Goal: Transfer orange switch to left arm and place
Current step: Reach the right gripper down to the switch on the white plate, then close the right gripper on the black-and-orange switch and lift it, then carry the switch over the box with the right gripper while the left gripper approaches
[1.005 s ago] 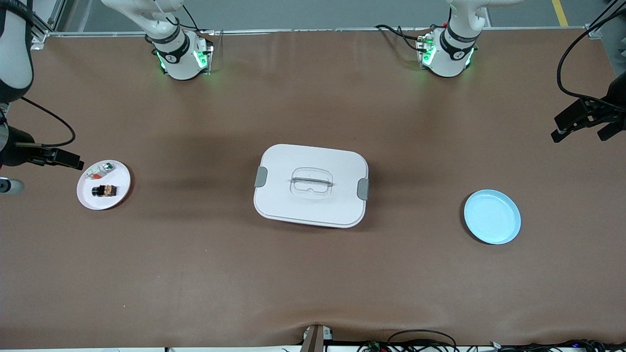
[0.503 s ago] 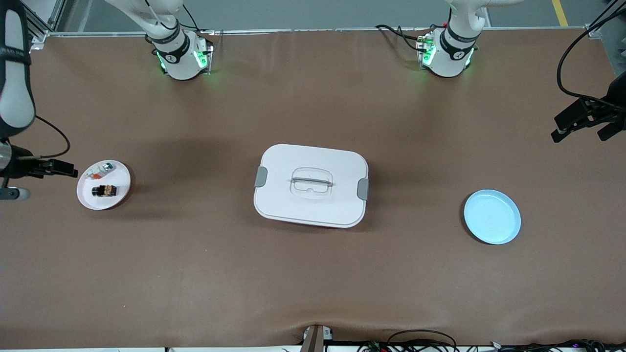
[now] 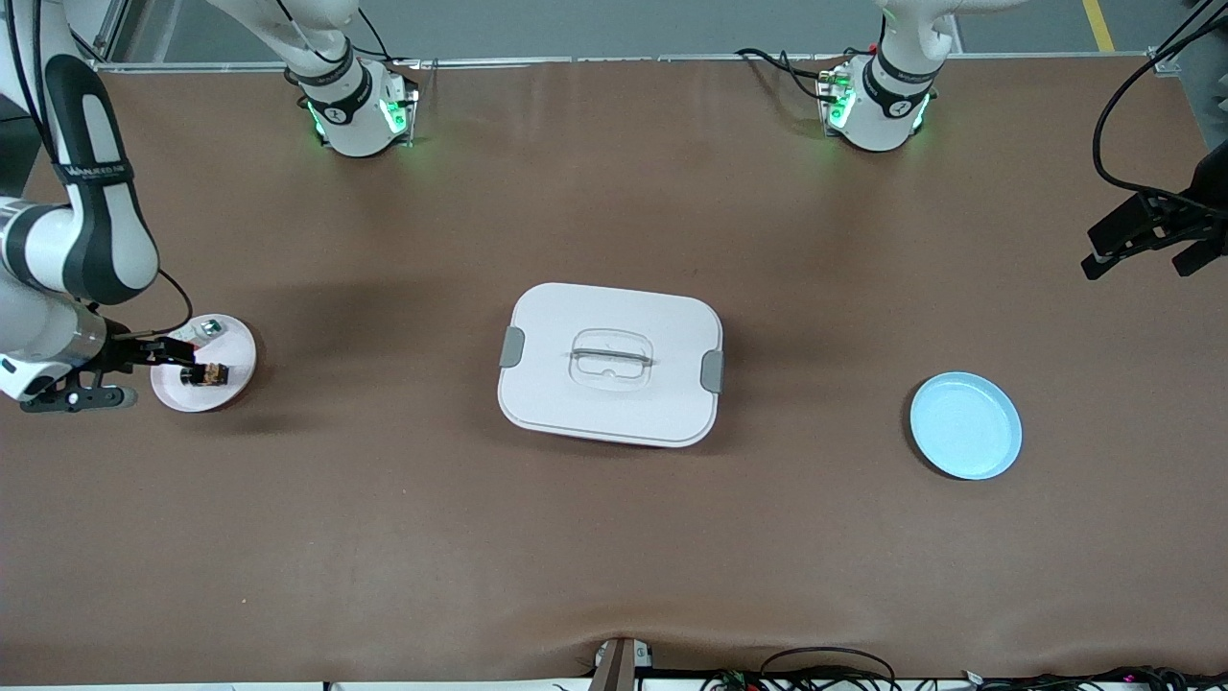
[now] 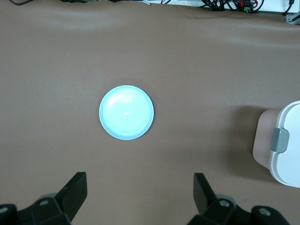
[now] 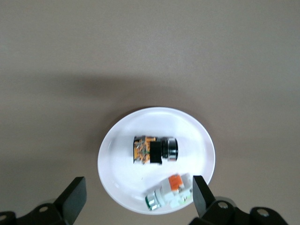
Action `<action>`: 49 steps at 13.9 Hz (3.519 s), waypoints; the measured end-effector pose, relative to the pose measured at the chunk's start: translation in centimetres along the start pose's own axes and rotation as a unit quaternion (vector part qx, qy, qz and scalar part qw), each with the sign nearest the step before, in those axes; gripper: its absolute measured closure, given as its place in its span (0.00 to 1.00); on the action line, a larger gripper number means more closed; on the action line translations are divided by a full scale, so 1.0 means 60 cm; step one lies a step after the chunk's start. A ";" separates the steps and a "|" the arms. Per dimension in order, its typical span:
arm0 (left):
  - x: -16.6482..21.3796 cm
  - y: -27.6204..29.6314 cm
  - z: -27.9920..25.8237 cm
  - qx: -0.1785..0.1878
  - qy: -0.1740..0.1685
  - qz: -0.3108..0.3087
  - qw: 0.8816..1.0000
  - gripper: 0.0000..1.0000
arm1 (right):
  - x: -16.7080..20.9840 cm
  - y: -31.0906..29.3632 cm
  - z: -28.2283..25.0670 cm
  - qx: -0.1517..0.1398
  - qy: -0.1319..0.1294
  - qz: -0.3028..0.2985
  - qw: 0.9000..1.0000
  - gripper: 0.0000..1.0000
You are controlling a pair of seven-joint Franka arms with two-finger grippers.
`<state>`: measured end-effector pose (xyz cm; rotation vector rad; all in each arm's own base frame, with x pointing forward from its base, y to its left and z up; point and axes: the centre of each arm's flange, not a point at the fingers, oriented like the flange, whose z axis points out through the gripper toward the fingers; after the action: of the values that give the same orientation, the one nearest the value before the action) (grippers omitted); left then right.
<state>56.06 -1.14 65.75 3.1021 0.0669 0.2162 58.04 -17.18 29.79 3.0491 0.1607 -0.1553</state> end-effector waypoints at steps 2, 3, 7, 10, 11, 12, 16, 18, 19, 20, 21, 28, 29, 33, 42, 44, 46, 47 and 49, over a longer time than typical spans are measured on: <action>0.000 0.000 0.000 0.000 0.000 0.000 1.000 0.00 | 0.005 0.008 0.042 -0.005 0.006 -0.002 1.000 0.00; 0.000 0.000 0.000 0.000 0.000 0.000 1.000 0.00 | 0.007 0.016 0.067 -0.005 0.011 0.000 1.000 0.00; 0.000 0.000 0.000 0.000 0.000 0.000 1.000 0.00 | 0.002 0.032 0.151 0.002 0.002 0.003 1.000 0.00; 0.000 0.000 0.000 0.000 0.000 0.000 1.000 0.00 | 0.000 0.031 0.170 0.005 -0.006 0.003 1.000 0.00; 0.000 0.000 0.000 0.000 0.000 0.000 1.000 0.00 | -0.001 0.031 0.172 0.006 -0.007 0.003 1.000 0.00; 0.000 0.000 0.000 0.000 0.000 0.000 1.000 0.00 | -0.001 0.032 0.174 0.006 -0.008 0.004 1.000 0.00; 0.000 0.000 0.000 0.000 0.000 0.000 1.000 0.00 | -0.008 0.032 0.187 0.010 -0.017 0.005 1.000 0.00; 0.000 0.000 0.000 0.000 0.000 0.000 1.000 0.00 | -0.011 0.028 0.196 0.012 -0.022 0.004 1.000 0.00; 0.000 0.000 -0.001 0.000 0.001 0.000 1.000 0.00 | -0.012 0.027 0.199 0.013 -0.023 0.004 1.000 0.00; 0.000 0.000 -0.002 0.000 0.001 0.000 1.000 0.00 | -0.013 0.026 0.201 0.014 -0.024 0.003 1.000 0.00; 0.000 0.000 -0.003 0.000 0.002 0.000 1.000 0.00 | -0.013 0.025 0.201 0.014 -0.026 0.003 1.000 0.00; 0.000 0.000 -0.004 0.000 0.002 0.000 1.000 0.00 | -0.014 0.021 0.207 0.017 -0.031 -0.010 0.999 0.04; 0.000 0.000 -0.004 0.000 0.002 0.000 1.000 0.00 | -0.014 0.021 0.207 0.018 -0.032 -0.013 0.999 0.14; 0.000 0.000 -0.004 0.000 0.002 0.000 1.000 0.00 | -0.012 0.024 0.197 0.025 -0.056 -0.012 0.998 0.28; 0.000 0.016 -0.005 -0.048 0.000 -0.004 0.999 0.00 | 0.047 -0.106 -0.101 0.070 -0.160 0.094 0.980 0.28; -0.001 0.029 -0.007 -0.094 -0.003 -0.009 0.996 0.00 | 0.051 -0.151 -0.157 0.088 -0.175 0.138 0.971 0.28; -0.001 0.044 -0.011 -0.149 -0.006 -0.016 0.989 0.00 | 0.055 -0.191 -0.198 0.112 -0.190 0.182 0.958 0.28; 0.000 0.052 -0.012 -0.179 -0.009 -0.020 0.984 0.00 | 0.058 -0.210 -0.214 0.128 -0.197 0.202 0.951 0.28; 0.008 0.067 -0.003 -0.242 -0.020 -0.030 0.970 0.00 | 0.063 -0.241 -0.239 0.170 -0.204 0.240 0.934 0.28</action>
<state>56.65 -5.11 66.13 2.6114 0.0916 0.1413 61.56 -1.20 42.45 3.1721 -0.7002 -0.8425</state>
